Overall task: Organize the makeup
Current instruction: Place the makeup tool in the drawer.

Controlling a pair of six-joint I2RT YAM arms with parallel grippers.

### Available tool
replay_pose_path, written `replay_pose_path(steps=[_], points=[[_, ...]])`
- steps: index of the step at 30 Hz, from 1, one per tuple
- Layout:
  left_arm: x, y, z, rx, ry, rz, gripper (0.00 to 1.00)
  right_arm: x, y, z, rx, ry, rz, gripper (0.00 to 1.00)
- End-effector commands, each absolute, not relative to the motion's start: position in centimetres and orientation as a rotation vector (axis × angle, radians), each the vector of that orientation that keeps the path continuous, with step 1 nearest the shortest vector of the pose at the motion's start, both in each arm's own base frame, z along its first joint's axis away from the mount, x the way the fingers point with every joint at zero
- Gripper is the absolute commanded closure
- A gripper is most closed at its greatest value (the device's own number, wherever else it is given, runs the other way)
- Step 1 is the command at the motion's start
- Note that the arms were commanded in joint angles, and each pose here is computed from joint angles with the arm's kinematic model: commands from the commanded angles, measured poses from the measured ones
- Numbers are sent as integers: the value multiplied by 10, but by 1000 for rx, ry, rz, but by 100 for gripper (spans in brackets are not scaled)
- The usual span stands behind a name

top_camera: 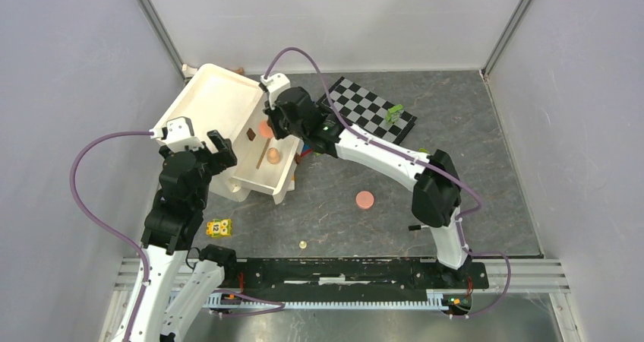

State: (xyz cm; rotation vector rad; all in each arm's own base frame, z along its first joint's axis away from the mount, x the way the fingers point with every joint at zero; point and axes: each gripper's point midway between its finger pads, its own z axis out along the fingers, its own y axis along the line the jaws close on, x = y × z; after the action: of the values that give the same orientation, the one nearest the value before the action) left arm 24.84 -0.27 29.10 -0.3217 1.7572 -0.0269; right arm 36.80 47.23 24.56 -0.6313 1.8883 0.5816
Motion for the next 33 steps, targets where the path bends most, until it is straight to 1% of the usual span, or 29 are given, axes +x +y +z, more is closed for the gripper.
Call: replay_pose_path(steps=[1,9,17,22,33], points=[[249,-3,299,-327,1724,-42,9,371,490,246,-686,1864,594,100],[249,-2,300,-330,1721,-42,9,356,496,214,-780,1913,567,100],[248,-2,300,-329,1718,-43,9,361,485,199,-784,1935,454,99],[248,-2,300,-331,1718,-42,9,360,484,192,-803,1942,431,98],[248,-2,300,-330,1717,-42,9,384,448,191,-680,1955,160,97]])
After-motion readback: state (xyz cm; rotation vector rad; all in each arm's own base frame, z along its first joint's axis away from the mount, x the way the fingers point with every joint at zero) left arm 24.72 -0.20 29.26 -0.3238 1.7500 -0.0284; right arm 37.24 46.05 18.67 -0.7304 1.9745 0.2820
